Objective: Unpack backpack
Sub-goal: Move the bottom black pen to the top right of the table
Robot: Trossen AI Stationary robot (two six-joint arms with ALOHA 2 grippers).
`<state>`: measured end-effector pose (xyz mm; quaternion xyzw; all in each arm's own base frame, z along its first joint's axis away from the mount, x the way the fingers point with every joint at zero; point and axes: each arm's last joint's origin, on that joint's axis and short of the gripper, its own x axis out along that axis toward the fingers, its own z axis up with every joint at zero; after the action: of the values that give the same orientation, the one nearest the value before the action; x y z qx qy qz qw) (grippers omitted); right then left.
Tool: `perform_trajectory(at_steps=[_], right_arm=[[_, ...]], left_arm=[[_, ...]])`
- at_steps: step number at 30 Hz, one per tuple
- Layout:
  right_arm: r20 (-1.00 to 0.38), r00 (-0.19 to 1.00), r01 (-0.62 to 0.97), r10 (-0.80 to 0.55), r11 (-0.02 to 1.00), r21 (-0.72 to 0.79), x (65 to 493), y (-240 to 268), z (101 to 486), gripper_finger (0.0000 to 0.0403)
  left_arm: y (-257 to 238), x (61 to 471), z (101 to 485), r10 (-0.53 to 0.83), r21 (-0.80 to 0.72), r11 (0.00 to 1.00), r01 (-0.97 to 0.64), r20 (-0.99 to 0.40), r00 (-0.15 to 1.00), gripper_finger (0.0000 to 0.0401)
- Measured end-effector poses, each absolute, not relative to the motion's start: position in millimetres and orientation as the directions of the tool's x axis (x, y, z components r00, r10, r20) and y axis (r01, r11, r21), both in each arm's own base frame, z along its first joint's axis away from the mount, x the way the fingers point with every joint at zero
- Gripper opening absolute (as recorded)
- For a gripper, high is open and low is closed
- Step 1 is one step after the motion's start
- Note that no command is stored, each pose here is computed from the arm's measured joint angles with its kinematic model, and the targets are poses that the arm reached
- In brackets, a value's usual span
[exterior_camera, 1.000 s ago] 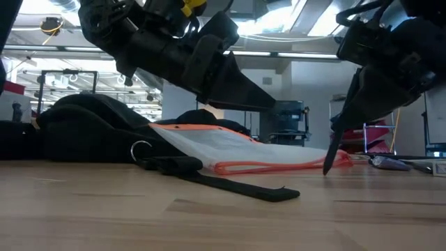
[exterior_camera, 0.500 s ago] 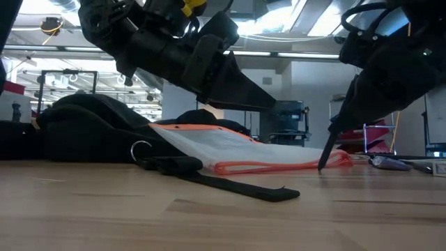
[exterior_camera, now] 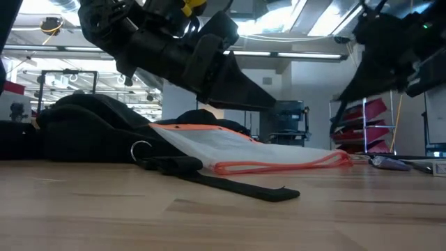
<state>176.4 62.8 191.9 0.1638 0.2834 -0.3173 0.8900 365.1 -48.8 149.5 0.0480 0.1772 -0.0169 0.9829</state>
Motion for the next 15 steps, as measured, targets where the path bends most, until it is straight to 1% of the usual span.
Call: perform_trajectory(at_steps=[2, 4, 11, 15], right_arm=[[-0.576, 0.586, 0.739, -0.571, 0.668, 0.089, 168.0, 55.9, 203.0, 0.0019], [-0.574, 0.53, 0.793, -0.625, 0.604, 0.075, 163.1, 48.1, 213.4, 0.0019], [-0.603, 0.335, 0.897, -0.724, 0.441, -0.031, 158.7, 18.7, 228.8, 0.0019], [-0.641, 0.199, 0.932, -0.741, 0.345, -0.109, 155.1, -3.2, 229.8, 0.0019]], left_arm=[[-48.5, 365.2, 149.7, -0.011, 0.09, 0.995, 0.045, -0.348, 0.937, 0.0278], [-48.3, 365.2, 150.0, -0.004, 0.093, 0.995, 0.038, -0.346, 0.938, 0.0278], [-48.1, 365.2, 150.1, 0.006, 0.096, 0.995, 0.029, -0.345, 0.939, 0.0278], [-48.1, 365.2, 150.0, 0.006, 0.097, 0.995, 0.03, -0.346, 0.938, 0.0278]])
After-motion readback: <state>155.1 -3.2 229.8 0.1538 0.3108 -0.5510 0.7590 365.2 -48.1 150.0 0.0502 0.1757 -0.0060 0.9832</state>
